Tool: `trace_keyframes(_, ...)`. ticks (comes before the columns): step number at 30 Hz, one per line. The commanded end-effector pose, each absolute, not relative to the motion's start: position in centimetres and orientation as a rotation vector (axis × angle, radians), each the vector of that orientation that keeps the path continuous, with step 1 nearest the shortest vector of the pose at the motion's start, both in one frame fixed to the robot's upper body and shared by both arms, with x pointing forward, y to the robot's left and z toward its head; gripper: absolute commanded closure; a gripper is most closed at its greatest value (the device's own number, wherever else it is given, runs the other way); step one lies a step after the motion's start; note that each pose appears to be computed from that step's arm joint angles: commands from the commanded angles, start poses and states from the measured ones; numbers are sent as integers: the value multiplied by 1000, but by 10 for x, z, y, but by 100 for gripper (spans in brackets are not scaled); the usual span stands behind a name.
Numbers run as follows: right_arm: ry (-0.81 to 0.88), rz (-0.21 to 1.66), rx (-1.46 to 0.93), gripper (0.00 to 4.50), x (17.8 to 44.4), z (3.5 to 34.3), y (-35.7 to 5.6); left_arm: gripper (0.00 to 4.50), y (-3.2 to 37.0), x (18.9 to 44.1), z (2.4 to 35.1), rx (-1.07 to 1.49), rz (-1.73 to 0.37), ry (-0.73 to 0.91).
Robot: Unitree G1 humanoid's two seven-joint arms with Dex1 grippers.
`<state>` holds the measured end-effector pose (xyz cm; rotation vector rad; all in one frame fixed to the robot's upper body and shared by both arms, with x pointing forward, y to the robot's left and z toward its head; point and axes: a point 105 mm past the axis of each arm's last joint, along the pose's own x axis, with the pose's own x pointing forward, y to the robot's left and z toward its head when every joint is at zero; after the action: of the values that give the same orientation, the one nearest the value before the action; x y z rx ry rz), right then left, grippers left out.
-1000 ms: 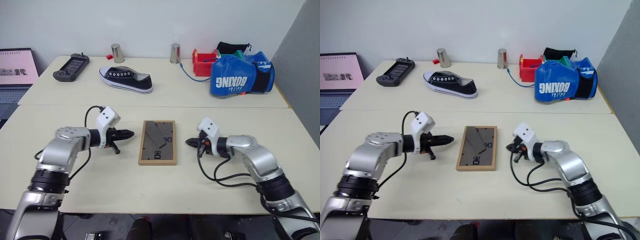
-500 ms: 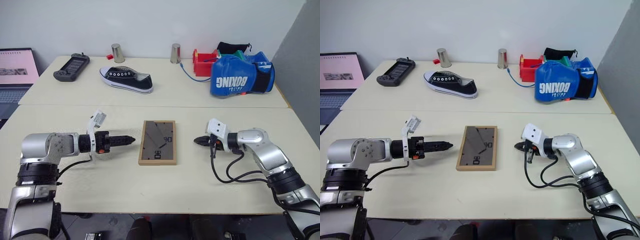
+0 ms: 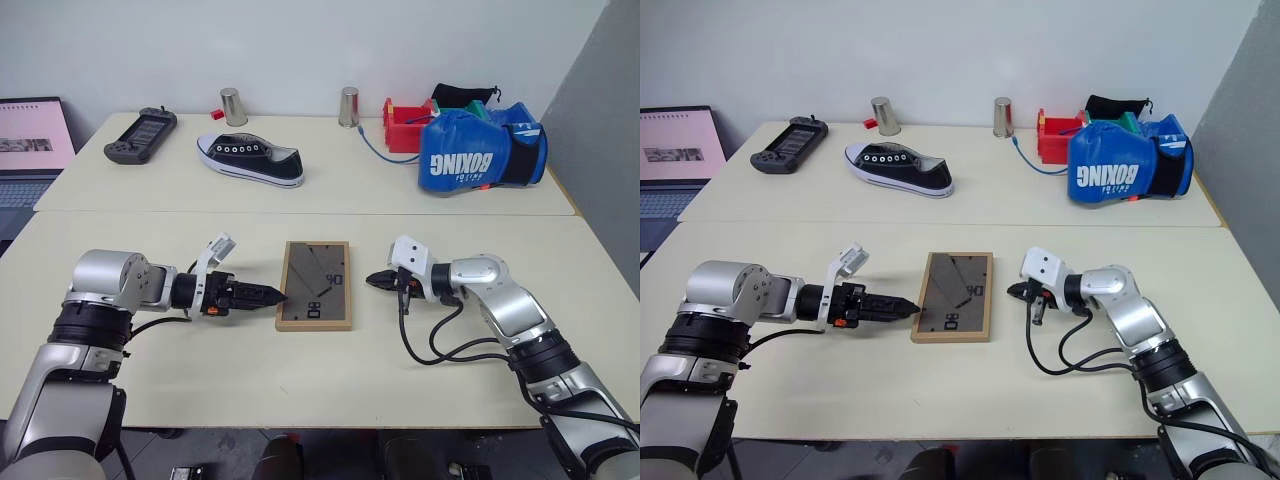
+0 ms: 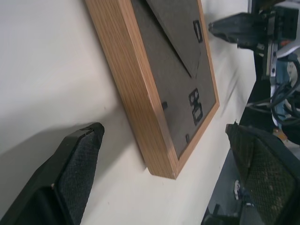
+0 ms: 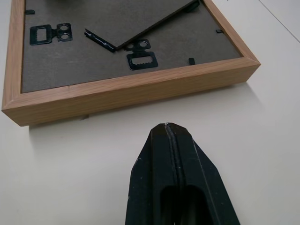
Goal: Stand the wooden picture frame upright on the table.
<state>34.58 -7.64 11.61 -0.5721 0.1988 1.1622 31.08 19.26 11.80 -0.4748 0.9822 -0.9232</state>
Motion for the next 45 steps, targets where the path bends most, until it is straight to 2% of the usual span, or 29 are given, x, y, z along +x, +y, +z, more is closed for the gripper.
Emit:
trace_keyframes(1,154,1159,-570,450,345,126,-73,1,195,309,113,-474,-907,1025)
trace_keyframes(9,149,1195,-570,450,339,119,-54,1,196,324,106,-512,-840,1009)
trace_keyframes(23,114,1250,-545,450,339,124,-22,1,185,320,100,-479,-888,1029)
trace_keyframes(45,105,1281,-558,450,336,122,-12,1,176,317,97,-488,-946,1022)
